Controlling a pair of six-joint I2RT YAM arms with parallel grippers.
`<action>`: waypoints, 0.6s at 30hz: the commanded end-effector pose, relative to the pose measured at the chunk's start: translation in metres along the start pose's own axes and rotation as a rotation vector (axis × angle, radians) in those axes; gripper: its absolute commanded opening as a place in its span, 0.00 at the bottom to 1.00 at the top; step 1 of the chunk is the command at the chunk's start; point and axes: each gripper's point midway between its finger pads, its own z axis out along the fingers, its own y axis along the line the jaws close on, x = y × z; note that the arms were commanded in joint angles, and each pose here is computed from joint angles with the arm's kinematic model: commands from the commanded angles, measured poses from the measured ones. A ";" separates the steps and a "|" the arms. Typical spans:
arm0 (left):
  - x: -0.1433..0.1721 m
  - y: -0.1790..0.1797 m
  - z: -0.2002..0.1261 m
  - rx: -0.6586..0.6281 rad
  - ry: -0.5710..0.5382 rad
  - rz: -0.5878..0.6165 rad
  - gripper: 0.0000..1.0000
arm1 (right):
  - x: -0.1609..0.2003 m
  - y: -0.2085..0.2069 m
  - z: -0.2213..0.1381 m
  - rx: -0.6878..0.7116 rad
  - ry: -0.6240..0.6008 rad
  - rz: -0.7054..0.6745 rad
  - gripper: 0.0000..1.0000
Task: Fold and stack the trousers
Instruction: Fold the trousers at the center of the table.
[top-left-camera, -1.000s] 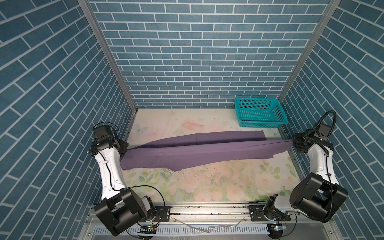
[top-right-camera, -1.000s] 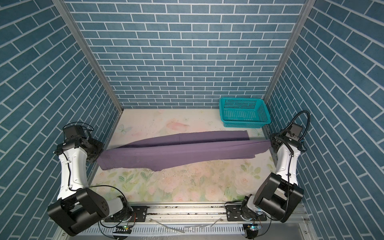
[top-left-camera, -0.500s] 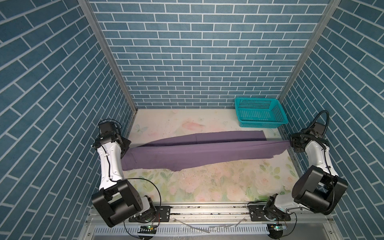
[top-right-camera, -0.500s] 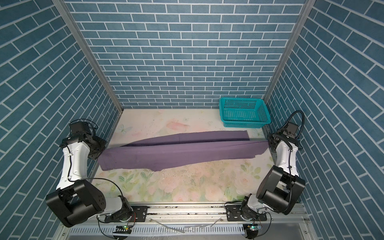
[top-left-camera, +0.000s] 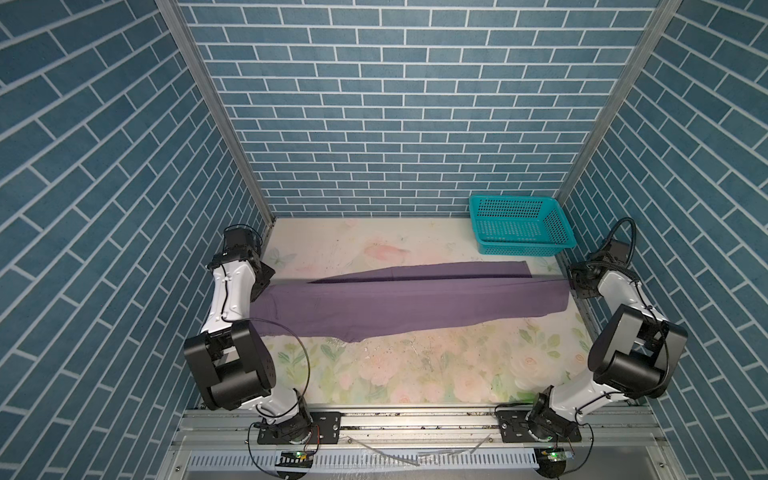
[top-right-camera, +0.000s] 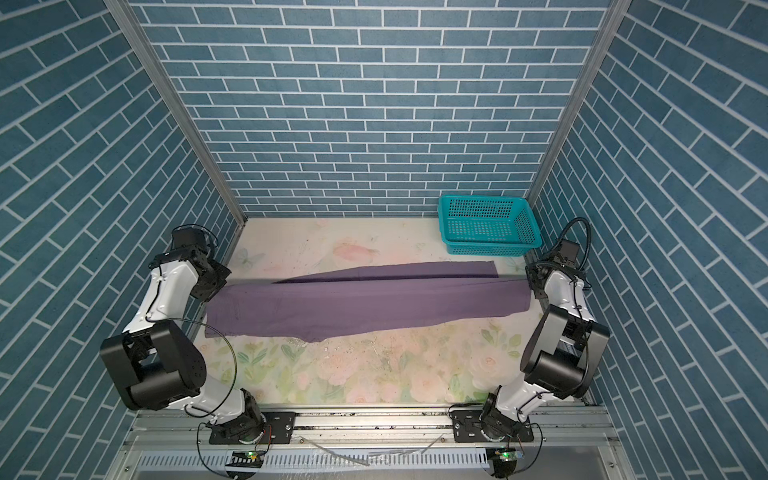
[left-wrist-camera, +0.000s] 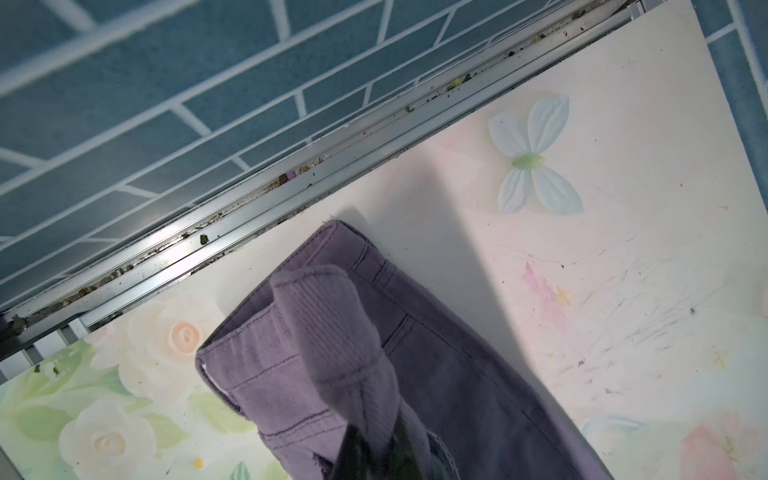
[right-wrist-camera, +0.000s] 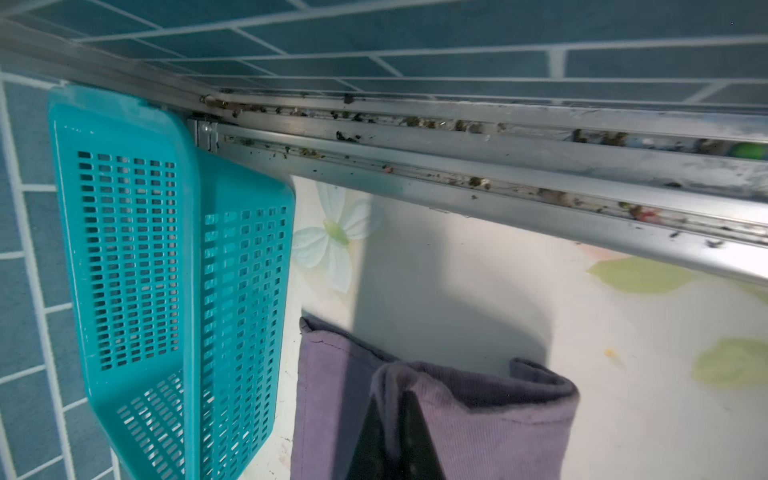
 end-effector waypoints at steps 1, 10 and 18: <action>-0.049 0.004 0.002 -0.074 -0.186 -0.045 0.00 | -0.067 0.041 -0.005 -0.077 -0.268 -0.015 0.00; -0.042 -0.016 0.043 -0.093 -0.129 0.006 0.00 | -0.057 0.045 0.041 -0.033 -0.236 -0.045 0.00; -0.034 -0.024 0.069 -0.098 -0.099 0.022 0.00 | -0.041 0.043 0.070 -0.009 -0.200 -0.073 0.00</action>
